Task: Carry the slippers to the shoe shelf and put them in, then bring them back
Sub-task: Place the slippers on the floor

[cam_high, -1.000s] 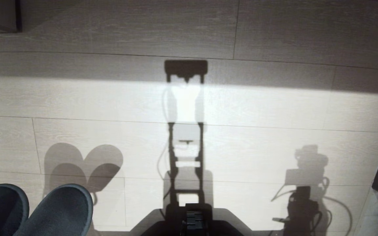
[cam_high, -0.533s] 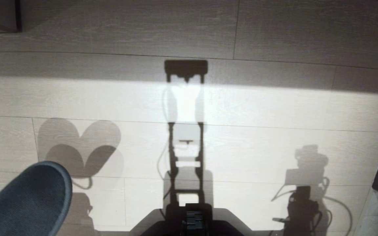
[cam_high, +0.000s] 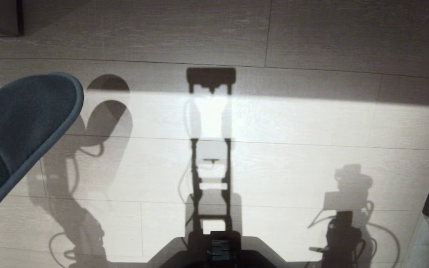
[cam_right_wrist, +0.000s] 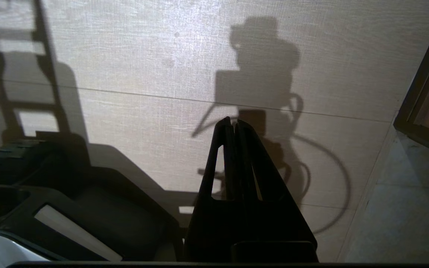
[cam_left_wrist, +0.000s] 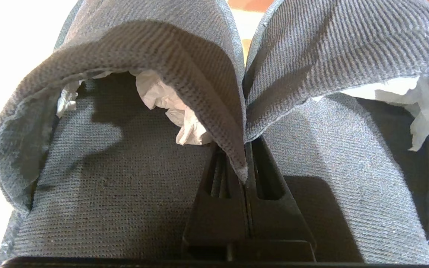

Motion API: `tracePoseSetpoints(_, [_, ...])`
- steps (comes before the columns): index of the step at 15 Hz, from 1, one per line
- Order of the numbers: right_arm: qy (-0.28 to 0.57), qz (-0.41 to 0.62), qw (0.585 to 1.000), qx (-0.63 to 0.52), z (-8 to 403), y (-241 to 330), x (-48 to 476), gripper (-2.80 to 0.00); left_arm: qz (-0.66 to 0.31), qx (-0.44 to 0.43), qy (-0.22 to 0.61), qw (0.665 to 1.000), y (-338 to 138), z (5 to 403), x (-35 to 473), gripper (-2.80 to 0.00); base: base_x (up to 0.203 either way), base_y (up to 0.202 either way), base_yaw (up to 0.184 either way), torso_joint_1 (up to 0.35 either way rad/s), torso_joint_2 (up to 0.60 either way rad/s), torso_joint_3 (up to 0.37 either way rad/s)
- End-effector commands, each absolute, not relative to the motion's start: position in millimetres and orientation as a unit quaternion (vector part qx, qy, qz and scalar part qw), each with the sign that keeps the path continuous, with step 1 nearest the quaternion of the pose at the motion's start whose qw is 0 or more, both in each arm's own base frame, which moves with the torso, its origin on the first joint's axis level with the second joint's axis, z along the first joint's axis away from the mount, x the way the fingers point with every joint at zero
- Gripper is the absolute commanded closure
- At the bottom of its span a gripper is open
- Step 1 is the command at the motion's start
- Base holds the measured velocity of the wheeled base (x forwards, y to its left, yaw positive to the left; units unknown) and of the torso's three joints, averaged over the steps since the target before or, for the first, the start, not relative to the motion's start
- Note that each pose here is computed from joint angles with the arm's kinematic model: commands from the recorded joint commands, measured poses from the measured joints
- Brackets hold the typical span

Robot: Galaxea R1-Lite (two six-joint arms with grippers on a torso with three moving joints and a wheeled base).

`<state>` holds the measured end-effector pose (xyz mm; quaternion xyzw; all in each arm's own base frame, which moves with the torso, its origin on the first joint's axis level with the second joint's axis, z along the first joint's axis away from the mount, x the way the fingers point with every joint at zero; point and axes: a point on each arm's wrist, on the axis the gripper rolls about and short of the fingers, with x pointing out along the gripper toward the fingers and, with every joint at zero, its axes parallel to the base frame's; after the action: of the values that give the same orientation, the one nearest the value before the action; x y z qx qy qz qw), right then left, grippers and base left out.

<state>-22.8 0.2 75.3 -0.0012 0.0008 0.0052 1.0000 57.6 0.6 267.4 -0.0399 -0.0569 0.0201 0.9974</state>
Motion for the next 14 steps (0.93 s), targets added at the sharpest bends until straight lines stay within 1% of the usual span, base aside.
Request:
tracePoseSetpoints(1, [0.000, 0.006, 1.000, -0.002, 75.3, 0.2, -22.9, 0.00, 0.040, -0.053, -0.099, 0.993, 0.4, 281.8, 131.2, 0.00, 0.000, 0.000, 0.000, 0.000, 0.00, 0.000])
tracePoseSetpoints(2, [0.000, 0.006, 1.000, -0.002, 75.3, 0.2, -22.9, 0.00, 0.045, -0.061, -0.157, 0.985, 0.1, 294.6, 143.9, 0.00, 0.000, 0.000, 0.000, 0.000, 0.00, 0.000])
tracePoseSetpoints(3, [0.000, 0.006, 1.000, -0.002, 75.3, 0.2, -22.9, 0.00, 0.047, -0.067, -0.199, 0.976, -0.1, 305.5, 151.1, 0.00, 0.000, 0.000, 0.000, 0.000, 0.00, 0.000])
tracePoseSetpoints(5, [0.000, 0.006, 1.000, -0.002, 75.3, 0.2, -22.9, 0.00, 0.046, -0.078, -0.301, 0.949, -0.3, 337.0, 155.1, 0.00, 0.000, 0.000, 0.000, 0.000, 0.00, 0.000])
tracePoseSetpoints(7, [0.000, 0.005, 1.000, -0.002, 75.3, 0.2, -22.9, 0.00, 0.044, -0.086, -0.363, 0.927, -0.9, 349.8, 162.1, 0.00, 0.000, 0.000, 0.000, 0.000, 0.00, 0.000])
tracePoseSetpoints(9, [0.000, 0.005, 1.000, -0.002, 75.3, 0.2, -22.9, 0.00, 0.043, -0.094, -0.395, 0.913, -2.6, 352.2, 168.3, 0.00, 0.000, 0.000, 0.000, 0.000, 0.00, 0.000])
tracePoseSetpoints(14, [0.000, 0.006, 1.000, -0.002, 75.3, 0.2, -22.9, 0.00, 0.026, -0.127, -0.426, 0.895, -10.8, 338.3, 216.5, 0.00, 0.000, 0.000, 0.000, 0.000, 0.00, 0.000])
